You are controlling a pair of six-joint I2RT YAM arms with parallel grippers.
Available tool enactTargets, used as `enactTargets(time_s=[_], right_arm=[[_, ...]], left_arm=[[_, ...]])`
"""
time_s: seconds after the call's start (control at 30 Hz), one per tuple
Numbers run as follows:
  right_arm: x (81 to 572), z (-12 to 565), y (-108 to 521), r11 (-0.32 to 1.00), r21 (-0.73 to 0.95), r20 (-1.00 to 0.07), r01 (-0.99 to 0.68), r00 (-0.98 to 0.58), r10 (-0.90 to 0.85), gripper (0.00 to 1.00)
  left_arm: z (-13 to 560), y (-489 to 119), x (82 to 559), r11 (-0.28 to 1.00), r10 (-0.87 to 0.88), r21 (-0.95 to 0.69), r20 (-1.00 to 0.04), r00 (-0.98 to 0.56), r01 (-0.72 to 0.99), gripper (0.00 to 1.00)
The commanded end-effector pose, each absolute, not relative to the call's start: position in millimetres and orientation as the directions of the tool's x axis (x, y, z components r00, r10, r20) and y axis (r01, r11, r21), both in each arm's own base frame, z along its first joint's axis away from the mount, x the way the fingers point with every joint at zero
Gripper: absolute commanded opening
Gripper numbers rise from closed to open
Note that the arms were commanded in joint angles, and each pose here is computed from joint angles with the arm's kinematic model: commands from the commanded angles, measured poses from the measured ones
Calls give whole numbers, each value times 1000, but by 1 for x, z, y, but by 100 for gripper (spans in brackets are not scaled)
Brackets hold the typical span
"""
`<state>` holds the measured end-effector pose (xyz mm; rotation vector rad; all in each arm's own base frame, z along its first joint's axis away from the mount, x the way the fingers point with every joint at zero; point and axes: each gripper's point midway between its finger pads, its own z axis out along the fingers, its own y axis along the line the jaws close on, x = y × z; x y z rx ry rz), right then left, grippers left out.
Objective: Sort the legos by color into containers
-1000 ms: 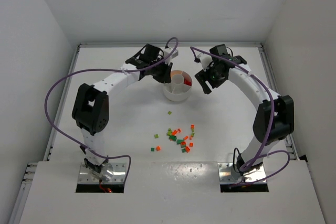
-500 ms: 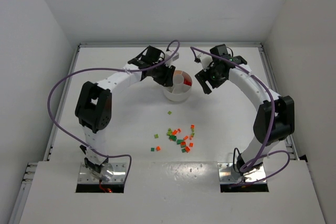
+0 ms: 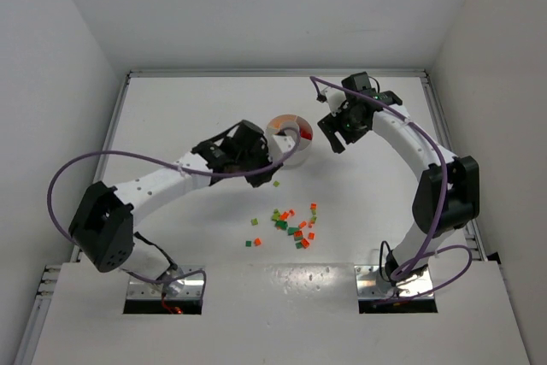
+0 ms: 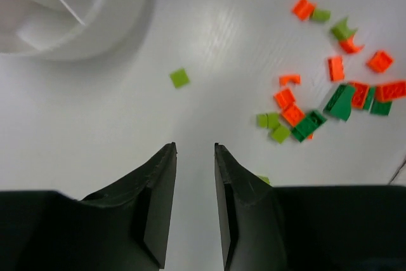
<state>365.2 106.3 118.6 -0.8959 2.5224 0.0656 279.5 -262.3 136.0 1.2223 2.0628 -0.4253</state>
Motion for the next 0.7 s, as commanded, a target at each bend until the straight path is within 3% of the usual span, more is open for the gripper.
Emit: enactTargets(time_s=[0.0, 0.23, 0.53, 0.67], right_arm=[[376, 132, 112, 780, -137, -483, -610, -646, -590, 76], [378, 127, 114, 783, -121, -478, -610, -656, -584, 76], [371, 124, 109, 786, -132, -463, -603, -664, -587, 76], [369, 124, 108, 786, -132, -463, -603, -664, -587, 76]], left_arm=[[113, -250, 279, 541, 658, 131, -681, -321, 830, 36], [83, -261, 278, 614, 597, 149, -730, -333, 775, 36], [40, -287, 297, 715, 541, 47, -670, -509, 698, 33], [23, -292, 303, 732, 539, 38, -643, -544, 681, 40]])
